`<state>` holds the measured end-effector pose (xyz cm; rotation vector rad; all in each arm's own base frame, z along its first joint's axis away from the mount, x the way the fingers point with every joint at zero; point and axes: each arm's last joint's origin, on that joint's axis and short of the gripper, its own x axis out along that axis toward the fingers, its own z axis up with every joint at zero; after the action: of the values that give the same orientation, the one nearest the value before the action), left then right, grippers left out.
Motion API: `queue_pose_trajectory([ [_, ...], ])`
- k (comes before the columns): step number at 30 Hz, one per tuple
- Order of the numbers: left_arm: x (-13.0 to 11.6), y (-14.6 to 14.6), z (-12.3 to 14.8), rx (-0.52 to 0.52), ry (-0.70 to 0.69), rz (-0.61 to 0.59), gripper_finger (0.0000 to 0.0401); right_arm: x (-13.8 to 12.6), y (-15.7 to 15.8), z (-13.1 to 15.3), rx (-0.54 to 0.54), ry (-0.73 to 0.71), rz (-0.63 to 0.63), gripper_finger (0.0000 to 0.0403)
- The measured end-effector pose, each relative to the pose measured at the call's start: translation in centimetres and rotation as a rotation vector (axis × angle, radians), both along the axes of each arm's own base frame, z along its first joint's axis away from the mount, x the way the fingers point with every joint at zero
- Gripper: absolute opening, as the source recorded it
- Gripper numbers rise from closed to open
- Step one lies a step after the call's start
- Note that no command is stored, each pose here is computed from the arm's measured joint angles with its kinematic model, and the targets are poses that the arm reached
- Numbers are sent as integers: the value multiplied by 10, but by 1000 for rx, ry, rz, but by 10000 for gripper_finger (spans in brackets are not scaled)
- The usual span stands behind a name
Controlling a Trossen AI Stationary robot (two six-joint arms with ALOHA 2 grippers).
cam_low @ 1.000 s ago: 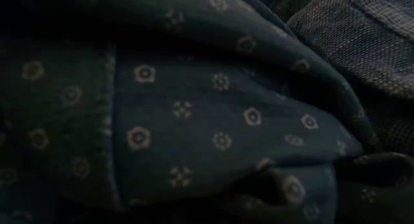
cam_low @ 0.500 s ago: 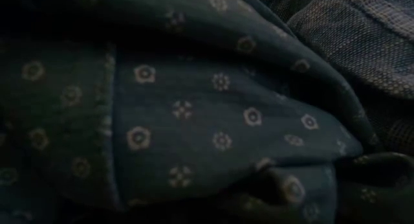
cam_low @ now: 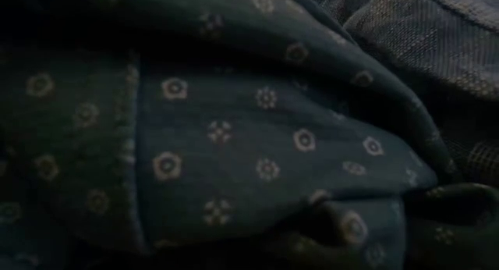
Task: Sort clothes
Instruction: Put the light blue shirt into the laundry organizer
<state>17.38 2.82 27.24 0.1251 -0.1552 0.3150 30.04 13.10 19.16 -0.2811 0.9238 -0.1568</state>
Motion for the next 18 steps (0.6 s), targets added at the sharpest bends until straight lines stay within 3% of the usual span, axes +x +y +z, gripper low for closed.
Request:
queue_pose_trajectory([
  [4, 0, 0, 0, 0, 3, 1, 171, 1, -22, -2, -229, -11, -155, 253],
  [11, 0, 0, -1, -1, 10, 1, 171, -11, -45, 26, -437, 77, -335, 253],
  [15, 0, 0, -1, -13, 7, -2, 171, -19, -50, 55, -449, 171, -402, 253],
  [18, 0, 0, -1, -24, 4, -4, 171, -18, -35, 74, -302, 201, -353, 253],
])
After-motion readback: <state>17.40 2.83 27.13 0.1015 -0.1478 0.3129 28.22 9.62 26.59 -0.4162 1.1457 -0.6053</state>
